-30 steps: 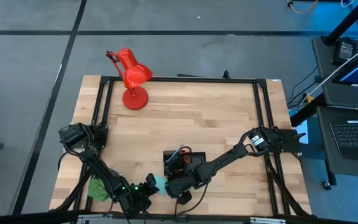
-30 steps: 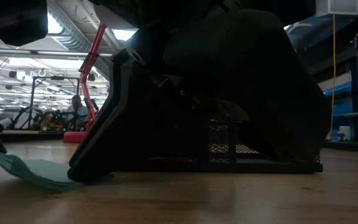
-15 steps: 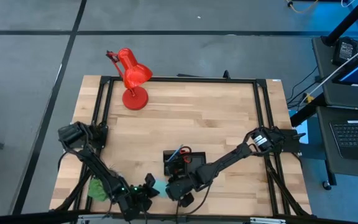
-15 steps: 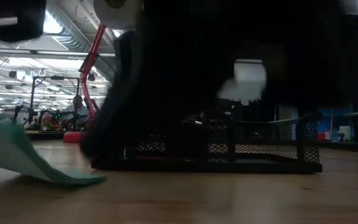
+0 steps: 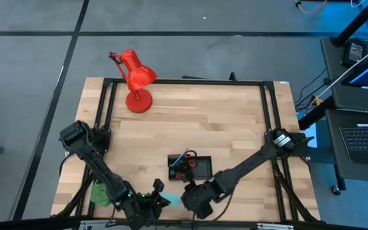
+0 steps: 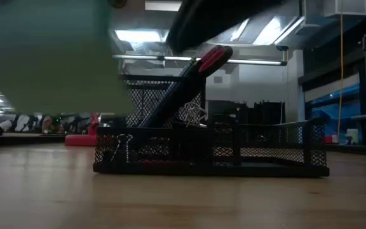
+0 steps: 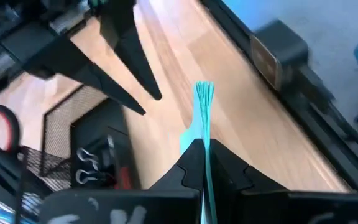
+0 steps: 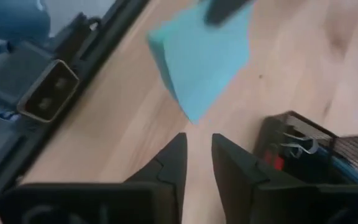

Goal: Pick and place office supplies into organizer
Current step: Put the blue sticky notes into the black desk organizer

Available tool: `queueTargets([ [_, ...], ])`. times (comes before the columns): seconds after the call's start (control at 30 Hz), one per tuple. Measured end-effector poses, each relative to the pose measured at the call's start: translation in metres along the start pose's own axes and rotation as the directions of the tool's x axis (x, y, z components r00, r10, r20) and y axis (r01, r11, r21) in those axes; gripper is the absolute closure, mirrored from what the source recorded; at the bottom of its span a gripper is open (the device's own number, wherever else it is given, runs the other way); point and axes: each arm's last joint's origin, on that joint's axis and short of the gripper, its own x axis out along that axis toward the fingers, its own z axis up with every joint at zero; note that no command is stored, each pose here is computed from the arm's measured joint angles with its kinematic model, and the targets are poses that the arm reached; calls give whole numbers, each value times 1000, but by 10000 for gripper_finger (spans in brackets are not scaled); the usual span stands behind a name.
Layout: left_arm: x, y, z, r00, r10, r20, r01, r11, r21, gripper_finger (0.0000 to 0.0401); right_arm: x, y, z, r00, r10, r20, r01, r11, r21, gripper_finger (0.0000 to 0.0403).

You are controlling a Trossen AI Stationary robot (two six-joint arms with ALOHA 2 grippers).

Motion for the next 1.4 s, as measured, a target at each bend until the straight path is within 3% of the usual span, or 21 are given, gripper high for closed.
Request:
queueTargets([
  [0.2,12,25,18,998,55,12,-54,995,-79,397,-35,12,-6,995,5,-103,-2,1000,24,324],
  [0.43,24,50,30,992,121,43,-117,990,-75,397,-65,23,-25,961,-205,-188,211,977,15,324],
  [0.7,33,69,42,975,180,127,-180,984,-11,397,-107,26,-73,984,-160,79,152,983,101,324],
  [1.0,72,88,33,944,304,128,-313,948,60,398,-132,14,-138,915,-138,380,65,978,199,324],
  [1.23,100,90,34,913,399,90,-403,915,34,398,-126,12,-173,871,-139,472,34,974,224,324],
  [1.4,127,85,28,912,409,27,-410,907,99,398,-121,13,-182,861,-139,489,25,973,231,324],
])
